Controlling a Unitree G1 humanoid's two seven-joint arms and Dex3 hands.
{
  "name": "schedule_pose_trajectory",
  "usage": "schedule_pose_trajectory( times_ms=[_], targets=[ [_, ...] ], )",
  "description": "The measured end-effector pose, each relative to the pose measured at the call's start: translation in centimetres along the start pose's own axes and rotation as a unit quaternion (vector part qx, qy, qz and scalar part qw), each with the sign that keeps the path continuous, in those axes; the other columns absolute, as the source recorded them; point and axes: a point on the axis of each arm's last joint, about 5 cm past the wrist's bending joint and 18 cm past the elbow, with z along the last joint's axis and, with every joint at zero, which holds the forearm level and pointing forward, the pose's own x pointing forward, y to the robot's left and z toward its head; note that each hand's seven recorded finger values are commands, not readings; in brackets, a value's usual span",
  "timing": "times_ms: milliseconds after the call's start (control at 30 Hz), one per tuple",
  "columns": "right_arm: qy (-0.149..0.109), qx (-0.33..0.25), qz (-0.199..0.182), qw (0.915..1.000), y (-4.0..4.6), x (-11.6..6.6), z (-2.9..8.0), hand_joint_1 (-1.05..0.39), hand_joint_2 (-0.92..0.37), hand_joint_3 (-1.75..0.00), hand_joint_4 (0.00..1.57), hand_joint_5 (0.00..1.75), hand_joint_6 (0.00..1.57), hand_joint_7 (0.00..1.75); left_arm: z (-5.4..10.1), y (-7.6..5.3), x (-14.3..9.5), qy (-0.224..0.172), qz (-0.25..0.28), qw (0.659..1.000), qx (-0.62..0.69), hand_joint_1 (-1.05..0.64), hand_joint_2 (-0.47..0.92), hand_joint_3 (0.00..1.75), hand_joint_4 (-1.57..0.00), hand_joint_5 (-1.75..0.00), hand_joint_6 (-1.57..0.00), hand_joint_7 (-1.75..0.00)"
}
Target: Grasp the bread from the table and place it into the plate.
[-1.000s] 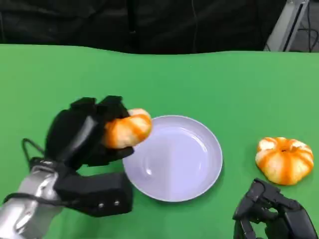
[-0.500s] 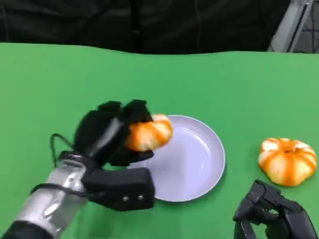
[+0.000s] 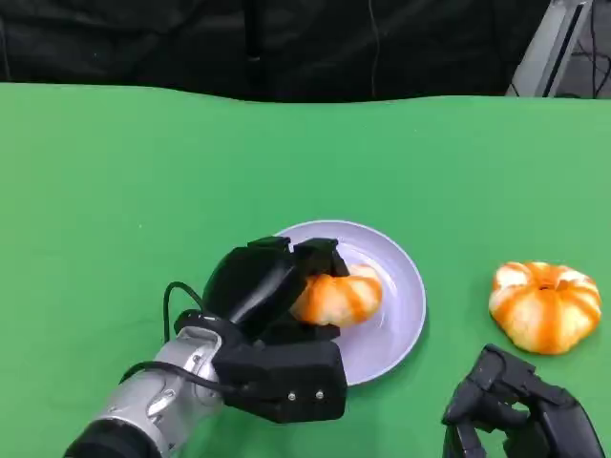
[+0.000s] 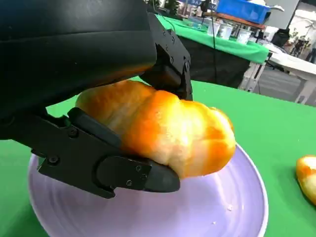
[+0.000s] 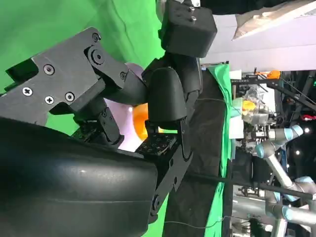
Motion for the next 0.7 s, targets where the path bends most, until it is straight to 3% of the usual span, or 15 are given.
schedule_pose_trajectory(
  times_ms=[100, 167, 233, 433, 700],
  targets=[
    [0.000, 0.000, 0.000, 1.0000, 0.01, 0.0, 0.0, -0.16, -0.57, -1.16, 0.81, 1.75, 0.74, 1.57, -0.1, 0.1, -0.1, -0.002, -0.025, 1.000, 0.007, -0.66, 0.92, 0.41, -0.28, -0.07, -0.52, -0.02],
    [0.000, 0.000, 0.000, 1.0000, 0.01, 0.0, 0.0, -0.17, -0.57, -1.16, 0.81, 1.75, 0.74, 1.57, -0.4, 0.3, -0.3, -0.004, -0.044, 0.999, 0.018, -0.83, 0.92, 0.53, -0.10, -0.02, -0.37, -0.01],
    [0.000, 0.000, 0.000, 1.0000, 0.01, 0.0, 0.0, -0.17, -0.57, -1.16, 0.81, 1.75, 0.74, 1.57, -0.6, 0.5, -0.4, -0.005, -0.057, 0.998, 0.030, -0.93, 0.92, 0.64, -0.02, 0.00, -0.25, 0.00],
    [-0.002, 0.000, 0.001, 1.0000, 0.01, 0.1, 0.0, -0.16, -0.57, -1.17, 0.81, 1.75, 0.74, 1.57, -0.9, 0.8, -0.6, -0.003, -0.074, 0.996, 0.050, -1.04, 0.92, 0.77, 0.00, 0.00, -0.05, 0.00],
    [-0.001, 0.000, 0.000, 1.0000, 0.02, 0.0, 0.0, -0.16, -0.57, -1.18, 0.81, 1.75, 0.74, 1.57, -0.4, 2.3, -0.5, -0.012, -0.059, 0.998, 0.029, -1.05, 0.92, 0.80, 0.00, 0.00, -0.03, -0.01]
  ],
)
